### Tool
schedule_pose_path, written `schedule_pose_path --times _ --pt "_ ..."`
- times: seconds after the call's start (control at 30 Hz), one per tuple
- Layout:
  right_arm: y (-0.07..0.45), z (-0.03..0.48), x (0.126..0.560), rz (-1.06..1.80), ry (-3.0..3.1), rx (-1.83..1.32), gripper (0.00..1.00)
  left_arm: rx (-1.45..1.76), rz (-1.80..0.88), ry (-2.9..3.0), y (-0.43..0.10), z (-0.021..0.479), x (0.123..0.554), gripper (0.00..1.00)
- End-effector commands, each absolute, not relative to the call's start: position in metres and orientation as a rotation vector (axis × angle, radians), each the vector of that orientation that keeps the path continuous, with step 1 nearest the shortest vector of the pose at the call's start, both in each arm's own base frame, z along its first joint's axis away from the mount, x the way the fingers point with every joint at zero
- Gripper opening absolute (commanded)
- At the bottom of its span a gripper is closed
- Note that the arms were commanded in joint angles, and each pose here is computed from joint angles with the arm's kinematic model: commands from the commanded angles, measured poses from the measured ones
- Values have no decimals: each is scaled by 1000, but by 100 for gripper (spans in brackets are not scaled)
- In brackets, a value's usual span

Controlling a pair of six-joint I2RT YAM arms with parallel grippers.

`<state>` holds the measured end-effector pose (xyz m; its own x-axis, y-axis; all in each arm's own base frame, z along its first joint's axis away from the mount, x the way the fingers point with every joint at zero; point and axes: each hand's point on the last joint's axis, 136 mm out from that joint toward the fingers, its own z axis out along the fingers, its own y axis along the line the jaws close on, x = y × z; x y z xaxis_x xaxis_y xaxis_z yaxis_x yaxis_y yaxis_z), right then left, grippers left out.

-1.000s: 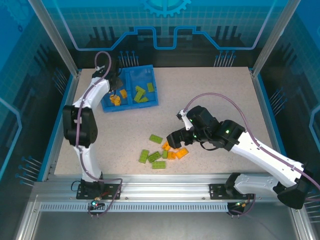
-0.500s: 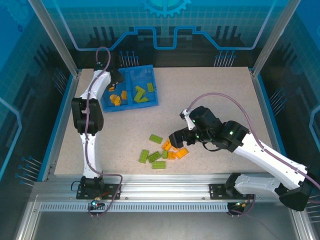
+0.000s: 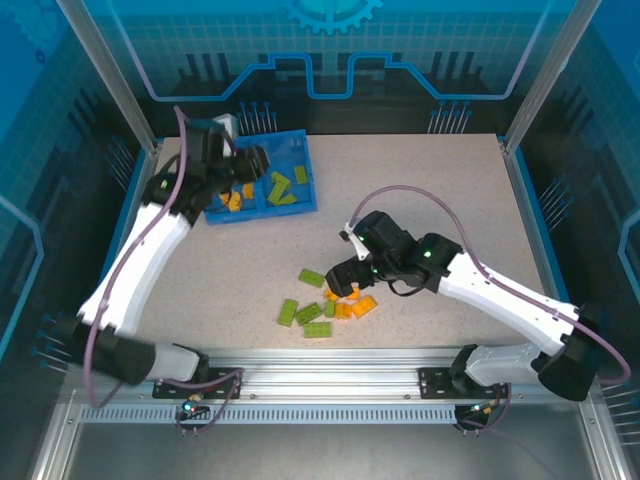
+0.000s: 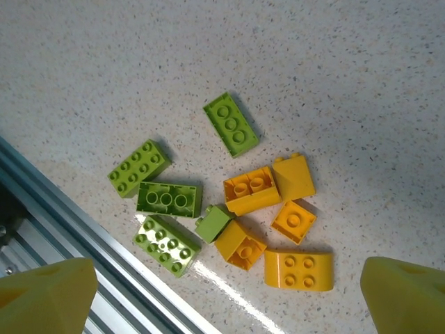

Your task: Sort the legos into containers by color

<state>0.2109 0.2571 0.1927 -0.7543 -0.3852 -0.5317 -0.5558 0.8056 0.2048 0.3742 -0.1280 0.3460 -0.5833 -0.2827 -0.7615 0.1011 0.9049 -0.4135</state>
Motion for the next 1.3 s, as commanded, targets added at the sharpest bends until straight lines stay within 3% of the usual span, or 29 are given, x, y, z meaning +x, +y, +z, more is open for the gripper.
schedule_pose_path --times 0.0,0.17,0.33,0.47,0.67,1.0,1.27 --pt "278 193 220 480 2459 -824 98 340 -558 2126 -164 330 315 49" --pt "291 160 232 381 2516 -937 97 766 -567 2076 -177 303 225 52" --pt "308 130 247 321 2513 -1055 96 1225 -683 1939 -182 265 139 69" --pt "317 102 260 229 2516 -1178 92 1407 -699 1783 -179 247 108 84" --pt "334 70 277 155 2523 -1279 88 1552 -679 1707 -177 229 97 99" --pt "337 19 279 97 2596 -1374 66 1560 -673 1563 -188 232 104 99" --pt "325 11 277 15 2616 -1362 37 1553 -684 1527 -192 238 105 99"
